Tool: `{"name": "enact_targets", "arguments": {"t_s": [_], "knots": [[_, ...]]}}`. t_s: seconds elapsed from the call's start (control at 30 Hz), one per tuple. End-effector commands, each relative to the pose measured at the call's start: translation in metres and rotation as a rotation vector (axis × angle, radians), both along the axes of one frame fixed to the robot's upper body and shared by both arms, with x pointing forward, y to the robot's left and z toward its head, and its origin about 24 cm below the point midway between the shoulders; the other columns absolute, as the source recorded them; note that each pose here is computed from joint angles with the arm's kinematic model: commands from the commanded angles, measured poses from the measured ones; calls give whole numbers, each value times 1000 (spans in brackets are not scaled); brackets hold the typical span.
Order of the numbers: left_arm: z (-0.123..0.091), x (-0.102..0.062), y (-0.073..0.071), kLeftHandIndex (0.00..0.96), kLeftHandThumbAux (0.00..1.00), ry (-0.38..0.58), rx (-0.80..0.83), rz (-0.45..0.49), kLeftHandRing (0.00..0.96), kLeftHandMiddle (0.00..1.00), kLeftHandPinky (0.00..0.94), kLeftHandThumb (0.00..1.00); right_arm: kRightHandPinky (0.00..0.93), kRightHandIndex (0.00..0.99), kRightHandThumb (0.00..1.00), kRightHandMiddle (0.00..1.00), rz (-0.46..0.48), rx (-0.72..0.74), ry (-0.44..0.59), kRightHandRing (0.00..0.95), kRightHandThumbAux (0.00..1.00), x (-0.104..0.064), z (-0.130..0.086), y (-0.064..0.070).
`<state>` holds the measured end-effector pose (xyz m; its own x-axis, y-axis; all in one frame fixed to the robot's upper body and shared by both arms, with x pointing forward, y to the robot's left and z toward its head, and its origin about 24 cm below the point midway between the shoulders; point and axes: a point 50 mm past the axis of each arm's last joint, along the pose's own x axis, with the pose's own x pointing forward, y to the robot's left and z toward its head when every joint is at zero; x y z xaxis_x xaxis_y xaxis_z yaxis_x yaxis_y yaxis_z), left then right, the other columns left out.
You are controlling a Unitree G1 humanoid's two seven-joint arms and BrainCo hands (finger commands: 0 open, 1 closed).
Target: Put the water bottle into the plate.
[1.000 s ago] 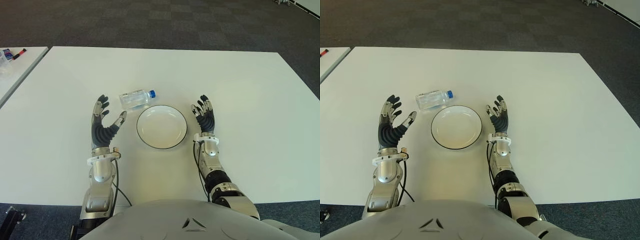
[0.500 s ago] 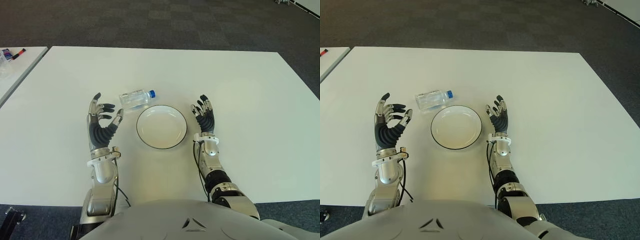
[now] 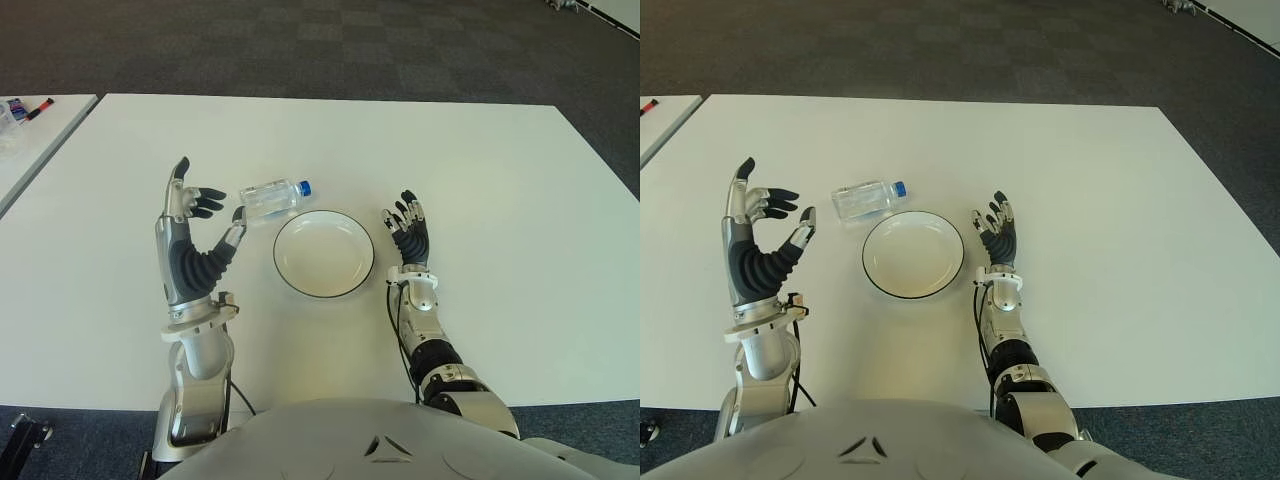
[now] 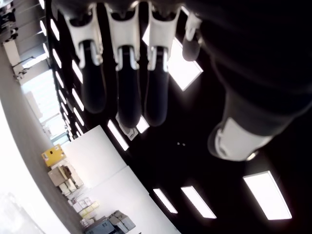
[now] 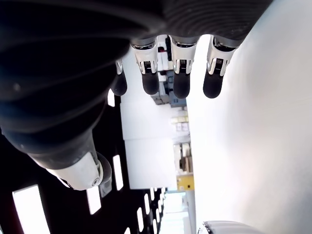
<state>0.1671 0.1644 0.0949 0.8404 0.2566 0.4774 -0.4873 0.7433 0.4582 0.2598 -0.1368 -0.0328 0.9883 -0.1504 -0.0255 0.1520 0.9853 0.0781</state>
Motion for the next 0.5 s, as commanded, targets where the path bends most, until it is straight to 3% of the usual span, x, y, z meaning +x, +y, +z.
{"name": "enact_targets", "arguments": {"t_s": [0.03, 0.13, 0.23, 0.5], "knots": [[-6, 5, 6, 41, 694, 87, 105, -26, 198, 212, 175, 274, 132, 84, 44, 89, -10, 35, 156, 88, 717, -19, -27, 5], [-6, 6, 8, 17, 677, 113, 142, -33, 125, 143, 102, 264, 132, 84, 47, 89, -11, 36, 155, 89, 717, -19, -27, 6], [-5, 7, 10, 5, 663, 124, 187, -24, 96, 110, 87, 271, 131, 82, 49, 89, -11, 36, 156, 88, 716, -19, -27, 6], [2, 12, 15, 0, 605, 184, 371, 22, 90, 88, 84, 343, 132, 82, 54, 89, -9, 36, 156, 90, 713, -18, -27, 6]]}}
